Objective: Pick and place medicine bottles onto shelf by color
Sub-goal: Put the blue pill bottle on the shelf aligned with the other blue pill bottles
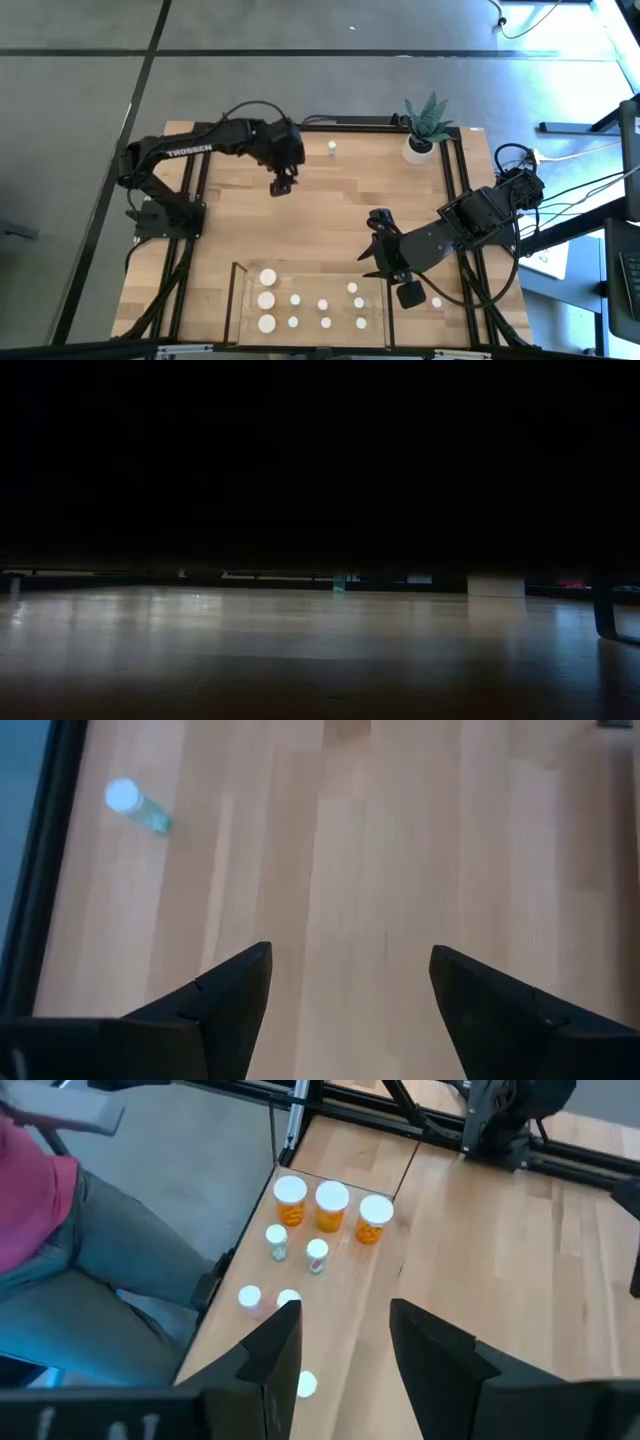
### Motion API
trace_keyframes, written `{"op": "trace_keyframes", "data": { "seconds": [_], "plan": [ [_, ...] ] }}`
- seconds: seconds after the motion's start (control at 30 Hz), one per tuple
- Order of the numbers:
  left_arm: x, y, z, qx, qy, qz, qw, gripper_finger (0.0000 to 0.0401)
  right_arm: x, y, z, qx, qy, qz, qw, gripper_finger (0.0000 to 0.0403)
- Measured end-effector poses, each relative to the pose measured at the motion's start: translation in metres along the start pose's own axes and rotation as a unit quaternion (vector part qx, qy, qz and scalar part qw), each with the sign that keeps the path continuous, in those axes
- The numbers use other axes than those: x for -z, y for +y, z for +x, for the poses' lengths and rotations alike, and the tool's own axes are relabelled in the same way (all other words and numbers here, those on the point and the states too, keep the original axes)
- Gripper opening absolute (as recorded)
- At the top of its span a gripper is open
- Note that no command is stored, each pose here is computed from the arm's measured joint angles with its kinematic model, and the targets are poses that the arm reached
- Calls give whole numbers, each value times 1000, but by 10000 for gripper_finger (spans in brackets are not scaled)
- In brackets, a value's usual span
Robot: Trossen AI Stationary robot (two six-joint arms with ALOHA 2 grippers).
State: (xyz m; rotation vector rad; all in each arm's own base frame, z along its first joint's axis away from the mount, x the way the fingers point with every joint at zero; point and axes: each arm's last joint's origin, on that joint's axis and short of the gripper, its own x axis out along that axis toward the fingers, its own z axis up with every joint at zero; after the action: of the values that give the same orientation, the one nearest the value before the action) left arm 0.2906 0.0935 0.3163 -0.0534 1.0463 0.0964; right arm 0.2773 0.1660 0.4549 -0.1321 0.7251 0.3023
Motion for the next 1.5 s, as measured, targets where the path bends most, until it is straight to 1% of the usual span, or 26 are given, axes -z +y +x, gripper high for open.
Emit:
{"op": "trace_keyframes", "data": {
  "seconds": [0.1, 0.17, 0.27, 0.37, 0.5, 0.6, 0.67, 0.9, 1.0, 1.07, 1.2, 1.27, 1.33, 1.37, 1.5],
  "plan": [
    [-1, 11, -1, 11, -21, 20, 1000, 265, 0, -4, 1, 15, 2, -11, 1000, 156],
    [-2, 17, -1, 16, -34, 24, 999, 265, 1, -10, 1, 48, 9, -8, 999, 156],
    [-4, 24, 0, 14, -50, 27, 998, 265, 5, -24, 1, 114, 23, 29, 993, 156],
    [-9, 29, 2, 0, -90, 30, 995, 265, 8, -39, -3, 165, 34, 69, 983, 156],
    [-9, 37, 9, -16, -123, 18, 992, 265, 10, -56, -8, 195, 38, 97, 975, 156],
    [-6, 40, 16, -24, -127, 0, 992, 265, 12, -68, -12, 211, 44, 112, 970, 156],
    [-5, 42, 18, -27, -132, -1, 991, 265, 15, -77, -15, 223, 51, 131, 965, 156],
    [-4, 45, 20, -30, -133, -7, 991, 265, 24, -115, -20, 291, 80, 184, 935, 156],
    [-4, 45, 20, -29, -133, -6, 991, 265, 32, -132, -24, 314, 108, 201, 922, 156],
    [-5, 43, 20, -28, -131, -5, 991, 265, 37, -145, -29, 330, 119, 230, 908, 156],
    [-4, 42, 21, -25, -126, -3, 992, 265, 45, -175, -37, 365, 114, 290, 877, 156],
    [-2, 41, 21, -22, -117, -4, 993, 265, 49, -190, -41, 368, 113, 315, 867, 156],
    [0, 41, 22, -19, -105, -7, 994, 265, 53, -204, -45, 350, 111, 346, 864, 156],
    [2, 41, 22, -18, -98, -8, 995, 265, 55, -211, -47, 338, 110, 357, 864, 156],
    [7, 40, 23, -12, -72, 11, 997, 265, 57, -231, -48, 295, 92, 367, 878, 156]
  ]
}}
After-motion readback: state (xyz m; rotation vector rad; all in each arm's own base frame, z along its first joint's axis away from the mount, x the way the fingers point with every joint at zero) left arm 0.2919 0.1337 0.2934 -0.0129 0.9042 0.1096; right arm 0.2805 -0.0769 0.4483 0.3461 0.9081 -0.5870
